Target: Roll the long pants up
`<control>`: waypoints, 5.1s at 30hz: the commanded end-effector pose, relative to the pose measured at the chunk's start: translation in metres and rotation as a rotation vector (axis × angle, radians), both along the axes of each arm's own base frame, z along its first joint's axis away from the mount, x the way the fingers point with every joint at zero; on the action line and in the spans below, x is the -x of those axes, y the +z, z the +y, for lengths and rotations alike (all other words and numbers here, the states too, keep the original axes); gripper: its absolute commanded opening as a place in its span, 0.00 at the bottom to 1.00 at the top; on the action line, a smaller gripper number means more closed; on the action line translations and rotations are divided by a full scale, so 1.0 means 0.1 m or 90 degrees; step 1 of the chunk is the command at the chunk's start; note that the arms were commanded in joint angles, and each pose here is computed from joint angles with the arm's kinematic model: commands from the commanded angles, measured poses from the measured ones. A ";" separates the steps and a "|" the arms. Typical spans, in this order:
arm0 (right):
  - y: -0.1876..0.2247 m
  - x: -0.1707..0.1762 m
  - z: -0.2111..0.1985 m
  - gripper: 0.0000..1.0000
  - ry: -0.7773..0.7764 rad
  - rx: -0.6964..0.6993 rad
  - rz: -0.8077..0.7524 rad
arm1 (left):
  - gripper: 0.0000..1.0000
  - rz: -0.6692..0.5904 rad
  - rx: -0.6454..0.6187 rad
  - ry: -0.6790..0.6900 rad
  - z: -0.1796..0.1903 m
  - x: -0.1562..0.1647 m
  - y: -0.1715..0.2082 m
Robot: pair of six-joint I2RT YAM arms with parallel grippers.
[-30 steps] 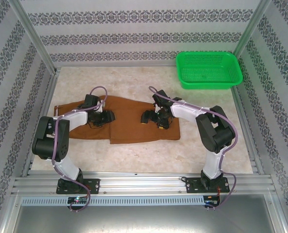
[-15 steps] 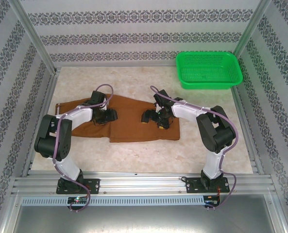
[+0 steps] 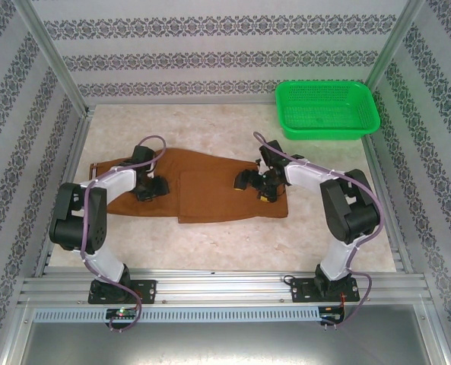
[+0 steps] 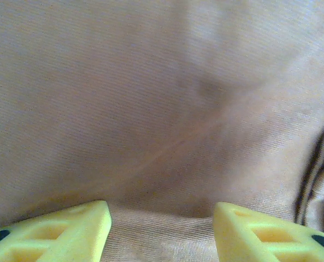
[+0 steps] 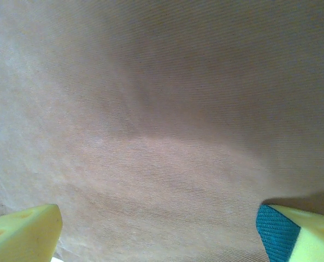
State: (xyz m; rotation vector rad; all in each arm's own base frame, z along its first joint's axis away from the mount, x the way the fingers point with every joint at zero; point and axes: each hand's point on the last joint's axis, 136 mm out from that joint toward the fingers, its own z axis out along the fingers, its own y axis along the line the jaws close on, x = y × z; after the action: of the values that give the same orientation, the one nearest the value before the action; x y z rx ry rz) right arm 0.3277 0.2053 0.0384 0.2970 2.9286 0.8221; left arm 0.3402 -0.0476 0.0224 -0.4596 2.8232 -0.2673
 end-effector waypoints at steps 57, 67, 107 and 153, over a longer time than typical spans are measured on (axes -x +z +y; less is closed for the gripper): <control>-0.09 0.07 -0.32 0.93 -0.024 0.078 0.035 | 0.07 -0.140 0.115 -0.183 -1.00 -0.41 1.07; -0.17 0.02 -0.29 0.93 -0.016 0.069 0.046 | 0.35 -0.083 0.130 -0.190 -1.05 -0.39 0.82; -0.34 0.08 -0.29 0.93 -0.018 0.063 0.070 | 0.00 -0.063 0.184 -0.203 -1.22 -0.46 0.49; 0.04 -0.81 -0.30 0.93 -0.059 -0.017 0.023 | 0.00 -0.110 0.099 0.263 1.82 0.04 1.93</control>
State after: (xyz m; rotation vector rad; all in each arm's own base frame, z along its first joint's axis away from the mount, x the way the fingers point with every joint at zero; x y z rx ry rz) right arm 0.4105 0.1646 0.0445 0.4943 2.8747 0.8381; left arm 0.3466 0.1209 0.2312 -0.9128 2.4476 -0.4473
